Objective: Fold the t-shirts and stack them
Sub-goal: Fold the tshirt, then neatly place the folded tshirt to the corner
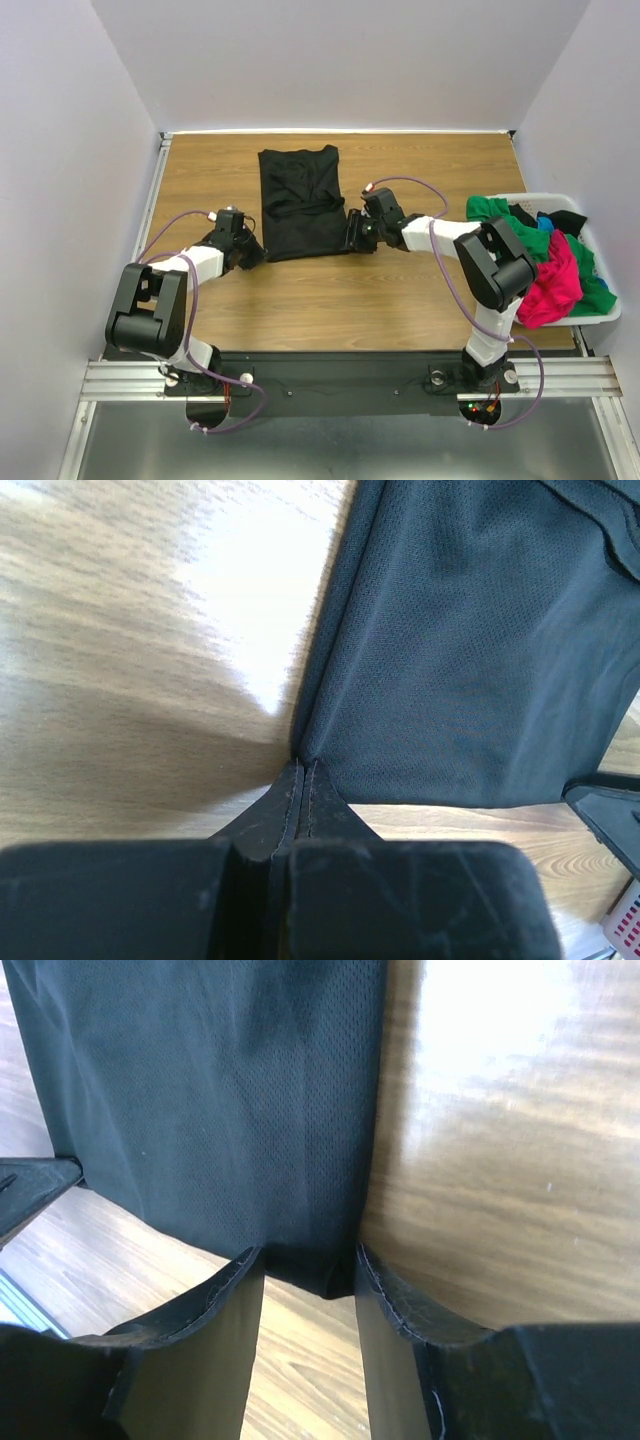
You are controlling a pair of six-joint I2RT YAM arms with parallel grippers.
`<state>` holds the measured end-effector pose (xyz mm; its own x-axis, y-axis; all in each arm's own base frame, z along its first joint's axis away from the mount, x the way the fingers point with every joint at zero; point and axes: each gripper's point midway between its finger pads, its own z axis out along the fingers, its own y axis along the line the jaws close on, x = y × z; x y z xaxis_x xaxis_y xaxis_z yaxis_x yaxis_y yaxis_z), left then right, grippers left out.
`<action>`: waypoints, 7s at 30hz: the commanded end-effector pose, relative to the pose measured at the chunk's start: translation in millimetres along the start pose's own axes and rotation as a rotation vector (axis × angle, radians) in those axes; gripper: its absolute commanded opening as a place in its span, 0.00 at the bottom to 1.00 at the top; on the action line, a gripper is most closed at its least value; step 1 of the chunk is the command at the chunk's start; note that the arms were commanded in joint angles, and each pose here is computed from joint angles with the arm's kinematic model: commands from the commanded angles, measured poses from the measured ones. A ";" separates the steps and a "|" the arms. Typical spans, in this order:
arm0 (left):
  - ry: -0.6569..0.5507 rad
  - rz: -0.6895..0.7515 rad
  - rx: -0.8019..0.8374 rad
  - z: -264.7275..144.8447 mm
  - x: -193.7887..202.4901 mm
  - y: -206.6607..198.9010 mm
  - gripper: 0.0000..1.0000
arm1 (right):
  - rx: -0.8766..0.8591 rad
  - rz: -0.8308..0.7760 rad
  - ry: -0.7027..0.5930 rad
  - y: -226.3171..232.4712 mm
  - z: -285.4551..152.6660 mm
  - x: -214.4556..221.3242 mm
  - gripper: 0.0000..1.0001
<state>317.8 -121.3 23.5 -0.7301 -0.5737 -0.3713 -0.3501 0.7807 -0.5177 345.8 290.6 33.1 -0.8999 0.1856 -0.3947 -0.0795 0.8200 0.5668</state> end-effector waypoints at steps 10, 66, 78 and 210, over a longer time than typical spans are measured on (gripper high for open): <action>0.011 0.028 0.071 -29.0 19.6 -8.7 0.00 | 0.080 -0.026 -0.009 -9.8 -20.3 17.0 0.00; -0.216 0.119 0.066 -22.0 -134.4 -136.3 0.00 | 0.099 -0.012 -0.393 15.6 -71.9 -183.7 0.01; -0.187 0.173 0.074 22.8 -148.2 -149.6 0.00 | 0.162 0.026 -0.373 -21.9 -34.7 -201.8 0.00; -0.783 0.424 -0.739 -42.7 -475.8 26.0 0.99 | 0.334 -0.089 -0.598 -58.9 -215.3 -103.7 1.00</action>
<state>635.4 193.0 109.5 -0.6042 0.0363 -0.7960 -0.5077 0.7523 0.4197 355.0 117.0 188.9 -0.5296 0.2729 -0.8031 0.0429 0.9542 0.2960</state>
